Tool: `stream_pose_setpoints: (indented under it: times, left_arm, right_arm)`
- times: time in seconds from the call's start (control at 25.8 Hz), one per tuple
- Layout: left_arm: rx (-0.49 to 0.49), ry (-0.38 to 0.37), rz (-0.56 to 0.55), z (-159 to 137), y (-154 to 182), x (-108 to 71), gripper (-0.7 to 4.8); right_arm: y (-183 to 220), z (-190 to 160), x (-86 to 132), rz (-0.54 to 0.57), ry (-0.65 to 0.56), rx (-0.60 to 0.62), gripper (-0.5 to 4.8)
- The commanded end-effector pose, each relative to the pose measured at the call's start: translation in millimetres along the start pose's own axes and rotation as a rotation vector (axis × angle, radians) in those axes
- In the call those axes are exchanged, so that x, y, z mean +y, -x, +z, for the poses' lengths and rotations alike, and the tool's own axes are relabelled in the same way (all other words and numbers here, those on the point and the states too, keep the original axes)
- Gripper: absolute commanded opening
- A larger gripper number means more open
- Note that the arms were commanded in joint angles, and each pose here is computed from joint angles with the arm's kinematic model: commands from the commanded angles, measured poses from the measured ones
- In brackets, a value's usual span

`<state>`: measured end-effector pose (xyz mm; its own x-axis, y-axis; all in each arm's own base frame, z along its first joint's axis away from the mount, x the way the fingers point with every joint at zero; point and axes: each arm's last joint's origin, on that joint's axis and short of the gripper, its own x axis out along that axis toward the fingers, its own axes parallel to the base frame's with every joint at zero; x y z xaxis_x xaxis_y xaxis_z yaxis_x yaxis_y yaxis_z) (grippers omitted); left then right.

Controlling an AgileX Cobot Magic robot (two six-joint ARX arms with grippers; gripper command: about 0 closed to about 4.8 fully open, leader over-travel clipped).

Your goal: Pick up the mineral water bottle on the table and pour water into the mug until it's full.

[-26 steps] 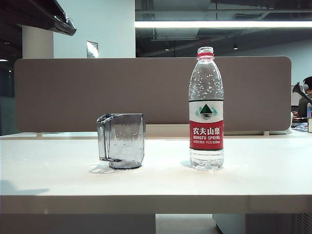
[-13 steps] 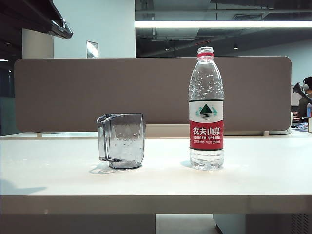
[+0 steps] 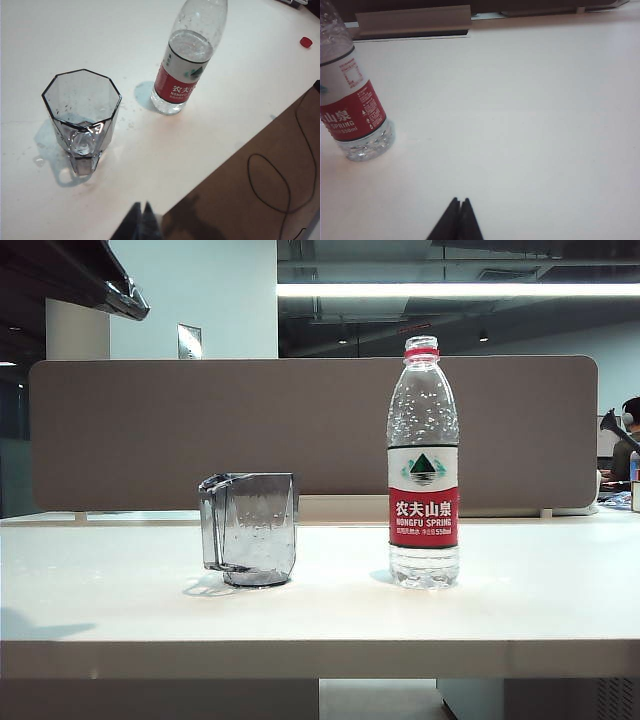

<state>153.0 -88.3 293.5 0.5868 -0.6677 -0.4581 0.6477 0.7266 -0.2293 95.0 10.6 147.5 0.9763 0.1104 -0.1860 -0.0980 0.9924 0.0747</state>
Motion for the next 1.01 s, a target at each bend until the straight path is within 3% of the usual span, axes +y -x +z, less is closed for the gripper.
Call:
stream_pose_setpoints:
  times: [0.04,0.19,0.31,0.47,0.5,0.58,0.78,0.97,1.01]
  left_arm:
    - [-0.019,-0.007,0.0,2.7,1.3,-0.7,-0.05]
    - [-0.019,-0.007,0.0,2.7,1.3,-0.7,-0.05]
    - [-0.019,-0.007,0.0,2.7,1.3,-0.7,-0.05]
    - [-0.019,-0.007,0.0,2.7,1.3,-0.7,-0.05]
    - [-0.019,-0.007,0.0,2.7,1.3,-0.7,-0.05]
    - [-0.019,-0.008,0.0,2.7,1.3,-0.7,-0.05]
    - [-0.019,-0.008,-0.001,2.7,1.3,-0.7,-0.05]
    - [-0.019,-0.007,-0.001,2.7,1.3,-0.7,-0.05]
    - [-0.019,-0.007,-0.001,2.7,1.3,-0.7,-0.05]
  right_arm:
    - [-0.7,0.4,0.2,0.005,-0.025,-0.021,-0.05]
    - [-0.2,3.8,0.4,0.01,-0.19,-0.047,-0.05]
    - [7.0,25.0,2.1,0.027,-0.215,-0.132,-0.05]
    - [49.6,105.8,7.1,0.043,-0.131,-0.546,-0.05]
    - [79.8,143.6,8.6,-0.012,-0.057,-0.754,-0.05]
    - [110.3,178.7,9.2,-0.115,0.006,-0.895,-0.05]
    - [159.7,265.0,10.1,-0.406,0.076,-1.046,-0.05]
    - [160.9,348.4,15.5,-0.448,0.04,-1.17,-0.05]
    - [146.6,379.2,17.8,-0.443,0.025,-1.197,-0.05]
